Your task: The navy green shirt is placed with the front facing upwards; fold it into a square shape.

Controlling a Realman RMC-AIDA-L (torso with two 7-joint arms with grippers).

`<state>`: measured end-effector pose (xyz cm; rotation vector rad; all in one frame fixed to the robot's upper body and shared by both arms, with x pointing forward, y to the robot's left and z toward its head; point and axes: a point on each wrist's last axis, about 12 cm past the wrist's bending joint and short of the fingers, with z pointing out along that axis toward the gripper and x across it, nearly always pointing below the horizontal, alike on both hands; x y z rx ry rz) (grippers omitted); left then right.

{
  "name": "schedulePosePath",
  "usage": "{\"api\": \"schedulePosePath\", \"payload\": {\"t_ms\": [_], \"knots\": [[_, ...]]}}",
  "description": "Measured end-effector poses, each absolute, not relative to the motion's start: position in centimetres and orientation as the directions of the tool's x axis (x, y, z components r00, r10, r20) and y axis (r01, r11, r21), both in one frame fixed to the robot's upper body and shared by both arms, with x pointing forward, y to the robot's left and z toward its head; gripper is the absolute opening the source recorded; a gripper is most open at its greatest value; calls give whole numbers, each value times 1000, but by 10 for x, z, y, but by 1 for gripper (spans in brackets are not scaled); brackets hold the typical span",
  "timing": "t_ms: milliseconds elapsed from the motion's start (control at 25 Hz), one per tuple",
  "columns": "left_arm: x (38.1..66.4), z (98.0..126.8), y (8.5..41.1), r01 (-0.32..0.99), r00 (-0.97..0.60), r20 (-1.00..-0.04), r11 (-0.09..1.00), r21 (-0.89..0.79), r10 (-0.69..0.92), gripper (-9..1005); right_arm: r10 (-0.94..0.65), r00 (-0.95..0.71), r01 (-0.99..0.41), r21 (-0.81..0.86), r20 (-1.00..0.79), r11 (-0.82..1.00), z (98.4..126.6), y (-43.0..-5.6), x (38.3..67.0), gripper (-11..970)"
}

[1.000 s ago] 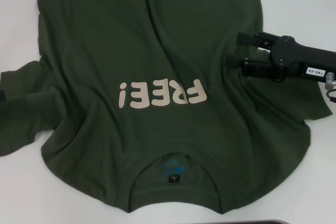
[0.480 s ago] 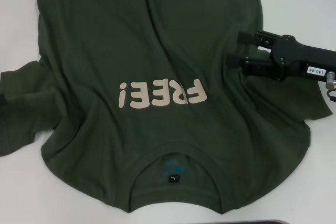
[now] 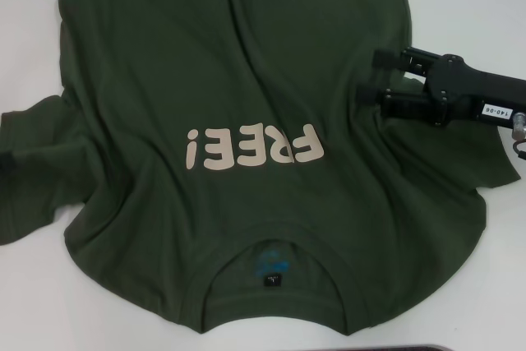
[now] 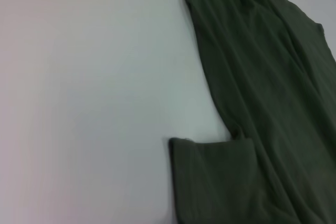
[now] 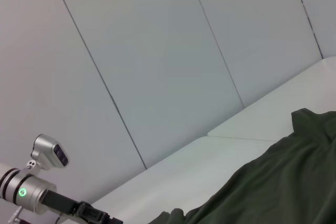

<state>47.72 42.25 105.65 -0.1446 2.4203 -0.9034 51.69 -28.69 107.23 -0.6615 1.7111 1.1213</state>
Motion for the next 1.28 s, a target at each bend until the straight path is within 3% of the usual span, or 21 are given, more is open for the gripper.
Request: {"api": "schedulePosePath", "payload": {"t_ms": [880, 1280], "knots": [[488, 1061, 410, 133, -838, -476, 746, -652, -267, 814, 64, -405, -816, 393, -912, 424, 1071, -289, 512, 924], [492, 1062, 406, 139, -835, -478, 737, -661, -272, 631, 85, -397, -819, 394, -914, 418, 1073, -291, 509, 924]]}}
